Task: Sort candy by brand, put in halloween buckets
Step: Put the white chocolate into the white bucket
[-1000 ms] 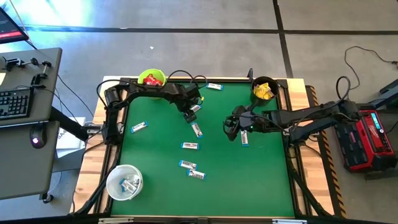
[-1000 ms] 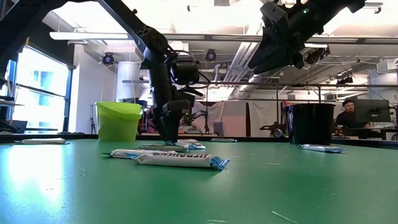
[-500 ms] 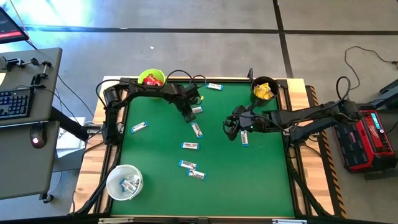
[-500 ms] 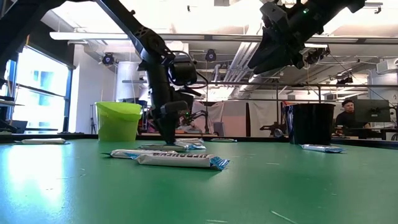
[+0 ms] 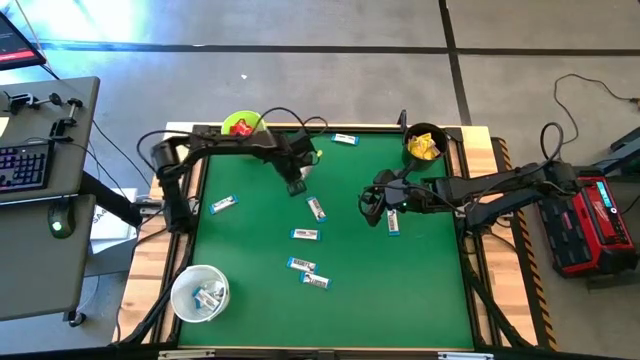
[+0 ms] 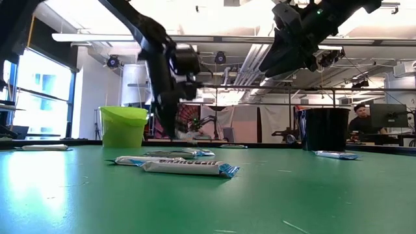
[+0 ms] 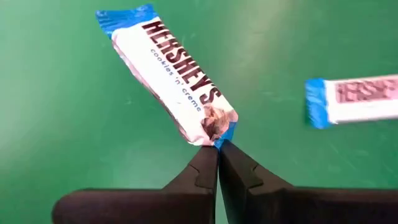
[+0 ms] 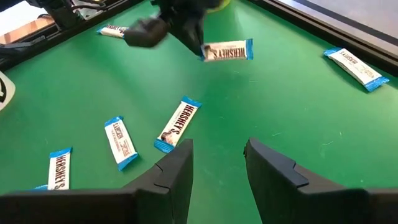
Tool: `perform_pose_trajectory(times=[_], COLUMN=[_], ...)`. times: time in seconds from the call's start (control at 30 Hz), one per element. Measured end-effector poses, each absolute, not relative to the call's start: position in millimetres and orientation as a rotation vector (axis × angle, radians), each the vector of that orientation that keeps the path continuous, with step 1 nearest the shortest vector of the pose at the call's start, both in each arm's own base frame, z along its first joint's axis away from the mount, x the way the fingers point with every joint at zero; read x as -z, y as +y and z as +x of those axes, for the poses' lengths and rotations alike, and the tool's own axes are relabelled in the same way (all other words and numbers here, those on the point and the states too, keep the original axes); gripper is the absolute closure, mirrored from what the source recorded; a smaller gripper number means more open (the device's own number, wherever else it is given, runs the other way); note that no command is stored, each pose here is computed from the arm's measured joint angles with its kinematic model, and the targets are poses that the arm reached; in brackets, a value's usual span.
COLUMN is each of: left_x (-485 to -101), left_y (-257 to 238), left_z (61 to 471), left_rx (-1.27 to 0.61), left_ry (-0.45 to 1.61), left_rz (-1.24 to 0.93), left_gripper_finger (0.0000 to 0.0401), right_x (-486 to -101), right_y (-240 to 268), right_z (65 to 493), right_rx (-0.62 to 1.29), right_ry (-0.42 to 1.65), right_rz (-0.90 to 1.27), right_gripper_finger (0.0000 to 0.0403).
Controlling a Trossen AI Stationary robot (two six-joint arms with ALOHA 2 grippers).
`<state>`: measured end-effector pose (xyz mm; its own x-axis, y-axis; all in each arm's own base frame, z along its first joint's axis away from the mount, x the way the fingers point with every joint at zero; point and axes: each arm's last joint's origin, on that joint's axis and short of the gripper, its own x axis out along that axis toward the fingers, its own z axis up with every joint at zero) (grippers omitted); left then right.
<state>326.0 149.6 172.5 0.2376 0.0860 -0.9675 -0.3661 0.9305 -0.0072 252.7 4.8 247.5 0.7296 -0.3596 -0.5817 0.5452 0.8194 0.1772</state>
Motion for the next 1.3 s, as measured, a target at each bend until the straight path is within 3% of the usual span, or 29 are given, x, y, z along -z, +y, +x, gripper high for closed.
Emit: perform_pose_trajectory(times=[0.23,0.53,0.97,1.3], left_x=[-228,-284,-316,-326], left_y=[118,56,-53,-120], left_z=[312,281,214,158], left_rx=[-0.182,-0.103,-0.125,-0.044], left_ry=[1.217,1.167,1.377,1.534], left_rz=[-0.147,-0.189,-0.445,-0.45], left_gripper_finger=[0.0401,0.0401,0.0401,0.0401], right_x=[-248,-247,-247,-248], right_y=[5,-6,-10,-9], right_z=[253,253,253,254], right_rx=[0.493,0.501,0.451,0.483], right_ry=[0.573,0.582,0.606,0.572], right_rz=[0.297,0.298,0.28,0.386], right_gripper_finger=[0.0269,0.0269,0.0269,0.0269])
